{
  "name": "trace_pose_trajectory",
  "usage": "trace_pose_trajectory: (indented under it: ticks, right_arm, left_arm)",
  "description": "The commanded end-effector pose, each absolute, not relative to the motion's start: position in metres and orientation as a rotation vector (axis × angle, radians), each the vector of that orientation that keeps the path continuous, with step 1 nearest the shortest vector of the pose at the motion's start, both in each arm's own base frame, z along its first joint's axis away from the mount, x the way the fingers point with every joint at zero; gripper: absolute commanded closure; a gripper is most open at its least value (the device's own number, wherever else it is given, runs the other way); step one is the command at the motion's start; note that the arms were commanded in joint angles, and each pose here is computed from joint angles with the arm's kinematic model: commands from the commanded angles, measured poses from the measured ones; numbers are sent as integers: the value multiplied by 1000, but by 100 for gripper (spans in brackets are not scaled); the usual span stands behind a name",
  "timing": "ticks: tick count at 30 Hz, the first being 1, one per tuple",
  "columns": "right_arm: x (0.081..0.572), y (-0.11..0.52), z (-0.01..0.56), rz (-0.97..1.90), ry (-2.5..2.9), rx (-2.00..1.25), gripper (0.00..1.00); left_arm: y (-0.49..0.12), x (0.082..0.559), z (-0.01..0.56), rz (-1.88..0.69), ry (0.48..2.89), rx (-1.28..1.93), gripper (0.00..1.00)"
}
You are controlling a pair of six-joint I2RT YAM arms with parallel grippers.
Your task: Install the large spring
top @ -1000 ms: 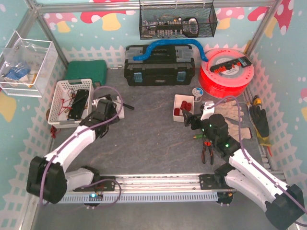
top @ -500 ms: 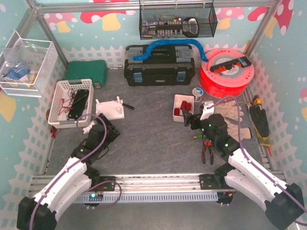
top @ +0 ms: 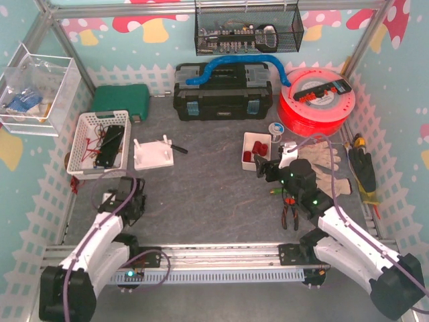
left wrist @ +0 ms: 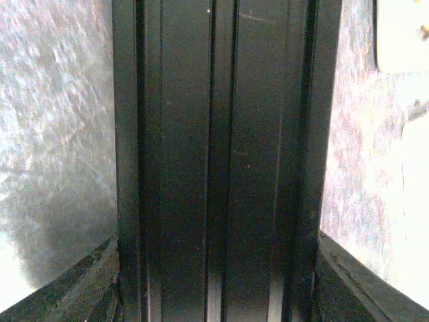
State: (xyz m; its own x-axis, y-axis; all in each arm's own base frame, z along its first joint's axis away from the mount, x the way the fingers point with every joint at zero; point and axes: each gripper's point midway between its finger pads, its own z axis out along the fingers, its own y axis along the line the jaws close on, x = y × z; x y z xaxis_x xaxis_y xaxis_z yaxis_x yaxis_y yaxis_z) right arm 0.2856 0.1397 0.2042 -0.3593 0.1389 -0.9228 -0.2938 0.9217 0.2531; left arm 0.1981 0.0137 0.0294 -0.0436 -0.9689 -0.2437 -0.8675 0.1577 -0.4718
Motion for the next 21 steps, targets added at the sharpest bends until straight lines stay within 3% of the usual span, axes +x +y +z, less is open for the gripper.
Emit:
trace_pose_trajectory:
  ticks: [1,8,13,21]
  right_arm:
    - [286,144,204,469,1884,-118,3]
    - [286,142,205,460,1879,-110,3]
    - [285,142,206,462,1877,-111,3]
    - [285,143,205,472,1879,-112,3]
  left_arm:
    - [23,185,17,-184,1932,-1887,100]
    - [35,185,23,-175,1858,-1898,76]
    - [41,189,34,-167,1847,-1845,51]
    - [59,210,113,-118,1813,-1573,28]
